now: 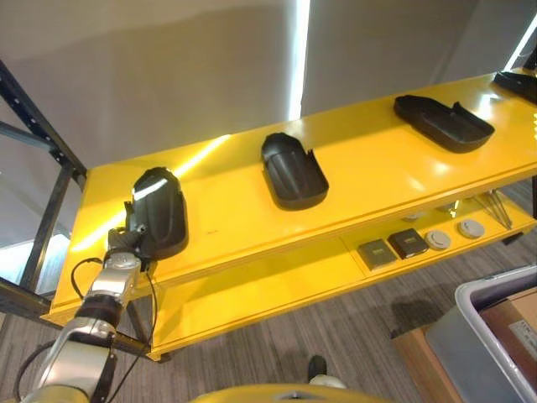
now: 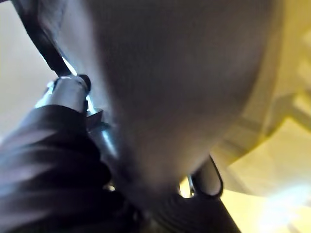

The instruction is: Move parts from the plastic box to the shelf.

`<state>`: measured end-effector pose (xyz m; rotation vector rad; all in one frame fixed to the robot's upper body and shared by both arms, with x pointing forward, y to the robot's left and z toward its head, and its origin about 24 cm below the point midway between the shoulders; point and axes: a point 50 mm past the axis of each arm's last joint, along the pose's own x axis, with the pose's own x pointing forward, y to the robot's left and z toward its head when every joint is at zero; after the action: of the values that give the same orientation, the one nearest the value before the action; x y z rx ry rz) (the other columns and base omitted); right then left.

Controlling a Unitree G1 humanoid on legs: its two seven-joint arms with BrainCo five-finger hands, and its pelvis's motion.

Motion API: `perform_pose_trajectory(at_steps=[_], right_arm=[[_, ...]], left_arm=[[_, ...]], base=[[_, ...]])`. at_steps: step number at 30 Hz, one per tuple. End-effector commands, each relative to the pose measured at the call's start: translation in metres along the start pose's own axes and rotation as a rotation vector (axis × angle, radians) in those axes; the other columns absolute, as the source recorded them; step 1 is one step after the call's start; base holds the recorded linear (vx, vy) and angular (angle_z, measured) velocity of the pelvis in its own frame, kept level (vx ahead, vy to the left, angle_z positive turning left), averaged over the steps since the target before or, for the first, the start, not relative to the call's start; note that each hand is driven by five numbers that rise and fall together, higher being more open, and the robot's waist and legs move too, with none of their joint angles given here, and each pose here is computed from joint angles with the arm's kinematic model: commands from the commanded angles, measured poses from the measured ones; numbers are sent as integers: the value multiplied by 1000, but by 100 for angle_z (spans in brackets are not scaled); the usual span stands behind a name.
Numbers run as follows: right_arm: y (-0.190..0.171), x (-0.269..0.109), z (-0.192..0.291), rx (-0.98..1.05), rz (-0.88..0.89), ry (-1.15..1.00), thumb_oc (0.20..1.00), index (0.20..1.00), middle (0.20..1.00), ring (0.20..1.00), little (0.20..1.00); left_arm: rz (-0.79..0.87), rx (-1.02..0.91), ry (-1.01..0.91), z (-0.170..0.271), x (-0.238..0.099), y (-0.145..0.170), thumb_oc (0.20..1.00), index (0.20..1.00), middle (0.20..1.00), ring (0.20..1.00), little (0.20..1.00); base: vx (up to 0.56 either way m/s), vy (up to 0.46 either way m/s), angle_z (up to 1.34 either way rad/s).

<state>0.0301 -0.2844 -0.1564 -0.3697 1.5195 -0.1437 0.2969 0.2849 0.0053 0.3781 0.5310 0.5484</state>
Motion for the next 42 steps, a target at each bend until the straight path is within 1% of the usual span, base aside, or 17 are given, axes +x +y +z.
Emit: perform_pose_trajectory(at_steps=[1,10,17,21,25,26,27,29,32,34,35,36,37,38,40,41,42], right_arm=[[-1,0,8,-74,-13,11,1000,1000,1000,1000,1000],[-6,0,6,-107,-35,16,1000,1000,1000,1000,1000],[-13,0,-1,-109,-48,29,1000,1000,1000,1000,1000],[-13,0,-6,-109,-55,37,1000,1000,1000,1000,1000],[-10,0,-8,-117,-58,36,1000,1000,1000,1000,1000],[-9,0,-9,-115,-60,37,1000,1000,1000,1000,1000],[-9,0,-9,-117,-60,36,1000,1000,1000,1000,1000],[-9,0,-9,-113,-60,36,1000,1000,1000,1000,1000],[-9,0,-13,-89,-63,45,1000,1000,1000,1000,1000],[-7,0,-18,-56,-60,53,1000,1000,1000,1000,1000],[-7,0,-20,-50,-58,54,1000,1000,1000,1000,1000],[-7,0,-22,-32,-57,55,1000,1000,1000,1000,1000],[-7,0,-22,-31,-57,55,1000,1000,1000,1000,1000],[-8,0,-22,-29,-59,52,1000,1000,1000,1000,1000],[-11,0,-19,-34,-66,45,1000,1000,1000,1000,1000],[-12,0,-15,-35,-71,36,1000,1000,1000,1000,1000],[-12,0,-13,-32,-74,30,1000,1000,1000,1000,1000]], left_arm=[[31,-41,-6,11,3,-4,1000,1000,1000,1000,1000],[103,-72,-130,38,7,17,1000,1000,1000,1000,1000],[218,-190,-383,89,-1,85,1000,1000,1000,1000,1000],[216,-219,-531,108,-19,113,1000,1000,1000,1000,1000],[189,-249,-658,118,-36,126,1000,1000,1000,1000,1000],[63,-257,-758,126,-50,124,1000,1000,1000,1000,1000],[36,-254,-774,127,-52,123,1000,1000,1000,1000,1000],[-130,-265,-868,136,-73,113,1000,1000,1000,1000,1000],[-411,-327,-904,125,-97,87,1000,1000,1000,1000,1000],[-576,-341,-882,110,-107,66,1000,1000,1000,1000,1000],[-606,-344,-876,106,-109,61,1000,1000,1000,1000,1000],[-719,-388,-849,99,-115,47,1000,1000,1000,1000,1000],[-733,-388,-849,99,-115,45,1000,1000,1000,1000,1000],[-857,-479,-783,91,-119,32,1000,1000,1000,1000,1000],[-915,-525,-757,83,-125,20,1000,1000,1000,1000,1000],[-910,-473,-807,77,-132,11,1000,1000,1000,1000,1000],[-925,-492,-795,73,-133,8,1000,1000,1000,1000,1000]], base=[[0,0,0],[0,0,0],[8,10,2],[9,10,14],[14,12,12],[21,11,21],[22,9,21],[12,11,11],[40,33,8],[48,36,13],[14,24,5],[0,0,0],[0,0,0],[0,0,0],[-33,4,2],[-84,0,2],[-75,-3,-1]])
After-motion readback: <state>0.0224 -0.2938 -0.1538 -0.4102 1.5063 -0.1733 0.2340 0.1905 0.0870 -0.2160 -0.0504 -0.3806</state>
